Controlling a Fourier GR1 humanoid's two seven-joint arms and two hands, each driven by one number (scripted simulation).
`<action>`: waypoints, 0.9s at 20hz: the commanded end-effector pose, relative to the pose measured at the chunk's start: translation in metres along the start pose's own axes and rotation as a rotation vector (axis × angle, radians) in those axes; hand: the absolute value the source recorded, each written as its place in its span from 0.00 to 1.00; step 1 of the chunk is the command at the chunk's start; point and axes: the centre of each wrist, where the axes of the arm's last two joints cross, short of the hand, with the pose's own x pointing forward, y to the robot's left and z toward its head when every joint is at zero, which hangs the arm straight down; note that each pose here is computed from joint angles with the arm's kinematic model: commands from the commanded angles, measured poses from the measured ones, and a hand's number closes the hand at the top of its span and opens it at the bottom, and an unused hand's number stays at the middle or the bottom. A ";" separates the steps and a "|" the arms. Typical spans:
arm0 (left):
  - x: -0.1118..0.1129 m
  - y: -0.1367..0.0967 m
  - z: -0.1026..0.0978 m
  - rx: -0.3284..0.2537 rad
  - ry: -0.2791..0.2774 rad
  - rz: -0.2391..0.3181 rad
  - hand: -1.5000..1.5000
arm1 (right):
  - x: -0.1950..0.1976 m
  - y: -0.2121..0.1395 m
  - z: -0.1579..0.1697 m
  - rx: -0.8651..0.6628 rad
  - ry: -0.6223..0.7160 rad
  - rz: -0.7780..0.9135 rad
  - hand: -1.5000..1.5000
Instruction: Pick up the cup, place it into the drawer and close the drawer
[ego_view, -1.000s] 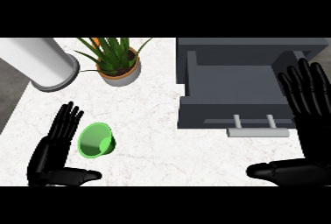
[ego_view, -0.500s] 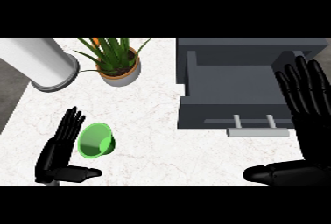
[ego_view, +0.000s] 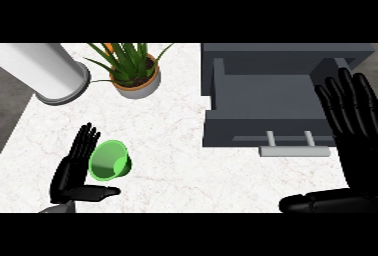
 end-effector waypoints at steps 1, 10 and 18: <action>-0.007 0.007 -0.002 0.022 0.014 0.003 0.00 | -0.004 0.019 -0.012 0.016 -0.010 0.010 0.00; -0.037 0.008 -0.008 0.004 0.008 -0.017 0.00 | -0.013 0.005 0.008 0.015 -0.001 0.013 0.00; -0.047 0.025 0.014 -0.027 0.005 0.047 0.00 | -0.003 0.003 0.000 0.008 0.006 -0.012 0.00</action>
